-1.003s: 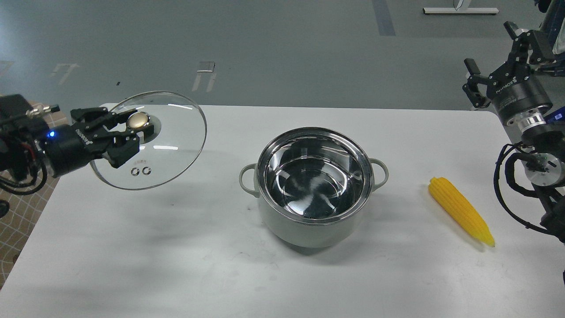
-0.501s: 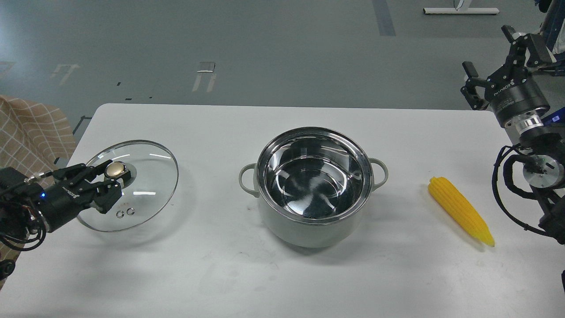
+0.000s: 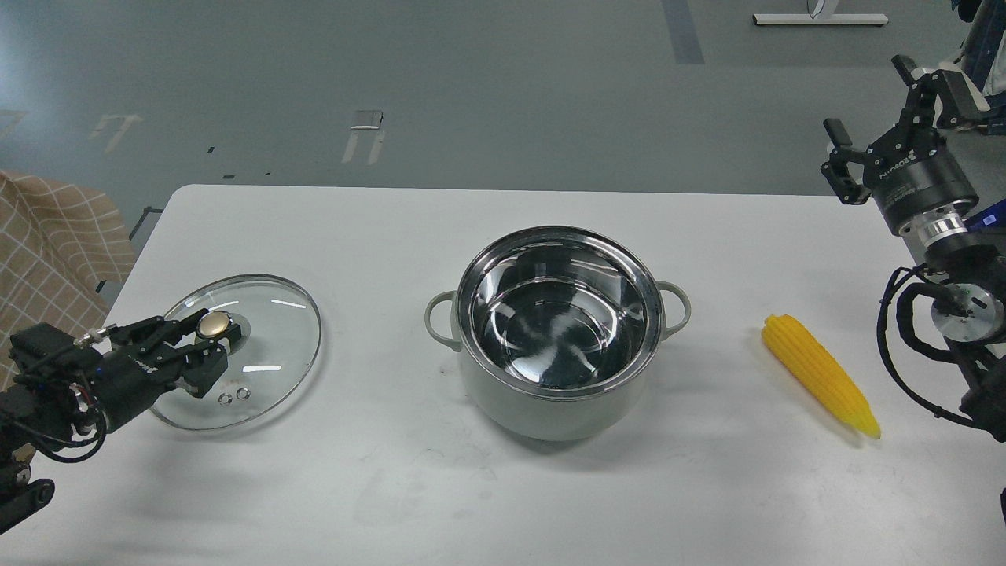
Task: Open pot and put corn in
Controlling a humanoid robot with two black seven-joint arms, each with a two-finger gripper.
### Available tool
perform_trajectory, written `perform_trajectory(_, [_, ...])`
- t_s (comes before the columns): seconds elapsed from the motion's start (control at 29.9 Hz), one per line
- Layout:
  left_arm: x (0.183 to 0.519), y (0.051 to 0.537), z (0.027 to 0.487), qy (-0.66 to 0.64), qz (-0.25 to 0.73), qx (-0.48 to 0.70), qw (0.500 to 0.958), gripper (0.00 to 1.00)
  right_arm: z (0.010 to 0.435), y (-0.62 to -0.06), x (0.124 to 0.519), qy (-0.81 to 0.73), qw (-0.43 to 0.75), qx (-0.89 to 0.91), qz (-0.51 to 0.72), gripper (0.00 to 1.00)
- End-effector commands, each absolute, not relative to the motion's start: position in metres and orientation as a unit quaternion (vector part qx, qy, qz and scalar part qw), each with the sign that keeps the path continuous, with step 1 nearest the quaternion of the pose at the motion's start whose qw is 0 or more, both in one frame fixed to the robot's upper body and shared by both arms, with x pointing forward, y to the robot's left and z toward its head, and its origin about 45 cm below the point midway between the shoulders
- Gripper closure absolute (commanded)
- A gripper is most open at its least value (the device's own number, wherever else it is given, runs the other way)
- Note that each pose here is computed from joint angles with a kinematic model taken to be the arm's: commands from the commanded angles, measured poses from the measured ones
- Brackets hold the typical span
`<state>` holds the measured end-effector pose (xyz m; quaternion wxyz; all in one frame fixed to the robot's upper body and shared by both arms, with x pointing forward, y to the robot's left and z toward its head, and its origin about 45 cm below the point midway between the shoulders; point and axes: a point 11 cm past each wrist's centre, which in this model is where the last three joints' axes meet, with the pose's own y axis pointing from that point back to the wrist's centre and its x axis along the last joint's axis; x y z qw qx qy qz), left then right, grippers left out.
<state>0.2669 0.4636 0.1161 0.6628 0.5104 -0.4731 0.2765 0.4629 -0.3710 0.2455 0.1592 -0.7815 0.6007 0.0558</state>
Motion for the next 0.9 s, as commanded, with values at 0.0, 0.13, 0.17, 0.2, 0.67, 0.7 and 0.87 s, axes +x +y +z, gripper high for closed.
perform_trajectory(0.0, [0.267,0.463,0.115,-0.473,0.276,0.511,0.663,0.64,0.245,-0.371,0.463,0.601,0.159,-0.781,0.056,0.00])
perform_trajectory(0.13, [0.267,0.464,0.116,-0.473,0.277,0.511,0.662,0.33,0.245,-0.370,0.463,0.600,0.160,-0.782,0.057,0.00])
perform_trajectory(0.17, [0.267,0.463,0.115,-0.473,0.276,0.511,0.663,0.32,0.245,-0.370,0.463,0.600,0.160,-0.782,0.057,0.00])
perform_trajectory(0.2, [0.267,0.463,0.115,-0.473,0.276,0.511,0.663,0.32,0.245,-0.370,0.463,0.600,0.160,-0.782,0.057,0.00])
perform_trajectory(0.67, [0.334,0.454,0.200,-0.488,0.409,0.430,0.640,0.28,0.256,-0.385,0.462,0.601,0.129,-0.788,0.029,0.00])
perform_trajectory(0.7, [0.350,0.449,0.220,-0.464,0.439,0.404,0.655,0.27,0.259,-0.387,0.462,0.592,0.091,-0.801,0.009,0.00])
perform_trajectory(0.87, [0.409,0.418,0.302,-0.346,0.522,0.252,0.738,0.26,0.285,-0.367,0.466,0.512,-0.043,-0.853,-0.087,0.00])
